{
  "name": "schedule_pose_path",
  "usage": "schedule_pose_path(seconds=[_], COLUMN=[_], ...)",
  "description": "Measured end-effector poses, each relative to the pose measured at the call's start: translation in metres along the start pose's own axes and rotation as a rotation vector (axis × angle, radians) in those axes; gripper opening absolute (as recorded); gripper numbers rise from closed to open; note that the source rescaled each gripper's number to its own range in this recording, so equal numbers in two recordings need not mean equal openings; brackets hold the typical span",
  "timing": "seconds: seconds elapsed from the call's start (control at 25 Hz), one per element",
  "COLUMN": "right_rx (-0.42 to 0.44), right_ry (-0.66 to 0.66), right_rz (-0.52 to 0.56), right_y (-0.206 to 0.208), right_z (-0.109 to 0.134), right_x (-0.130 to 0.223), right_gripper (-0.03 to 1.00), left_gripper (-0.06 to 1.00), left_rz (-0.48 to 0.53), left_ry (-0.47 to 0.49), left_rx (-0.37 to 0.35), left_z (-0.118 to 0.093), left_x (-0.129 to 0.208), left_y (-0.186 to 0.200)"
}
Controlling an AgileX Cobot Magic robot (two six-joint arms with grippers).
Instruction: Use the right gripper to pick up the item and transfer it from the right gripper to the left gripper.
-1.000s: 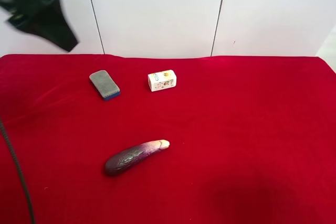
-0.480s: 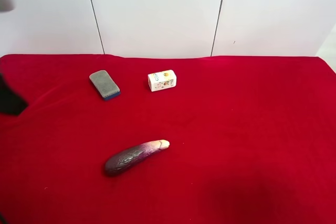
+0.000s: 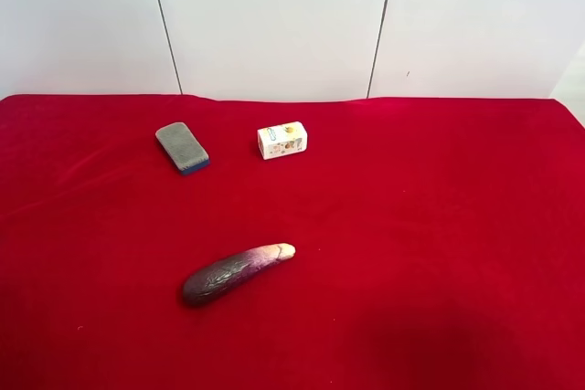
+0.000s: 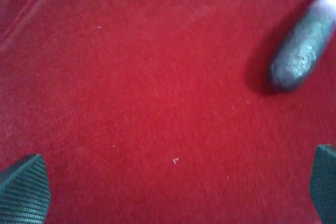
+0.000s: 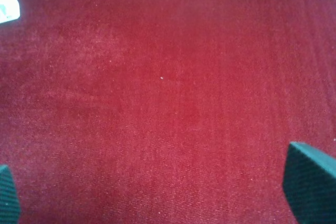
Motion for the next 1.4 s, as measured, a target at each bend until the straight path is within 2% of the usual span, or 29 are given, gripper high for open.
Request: schedule_pose_path(seconds=[0.2, 0.52, 0.72, 1.4], right_rx=[0.0, 0.0, 0.0, 0.0], right_ry=[0.0, 0.0, 0.0, 0.0], right_rz=[0.0, 0.0, 0.0, 0.0], right_y=[0.0, 0.0, 0.0, 0.0], right_z=[0.0, 0.0, 0.0, 0.0], right_x=[0.0, 0.0, 0.0, 0.0], right_gripper=[1.0, 1.0, 1.0, 1.0], left_gripper=[1.0, 1.0, 1.0, 1.0], left_rz=[-0.179, -0.284, -0.283, -0.284], left_ry=[0.064, 0.134, 0.148, 0.148], left_rx=[-0.095, -0.204, -0.241, -0.245], left_z=[0.004, 0.0, 0.004, 0.005], left_x=[0.003, 0.029, 0.032, 0.032], left_y=[0.031, 0.059, 0.055, 0.055])
Point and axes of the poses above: a point on each arm's last joint axis where the gripper is mounted, y pointing back along that axis away from the gripper, z along the wrist's bending axis when the last joint is at zero, x = y × z, the point moved 9 cm from there along -y, pointing out along that axis toward the gripper, and after that the axes turned 11 degrees about -y, right-handed, at the moved point
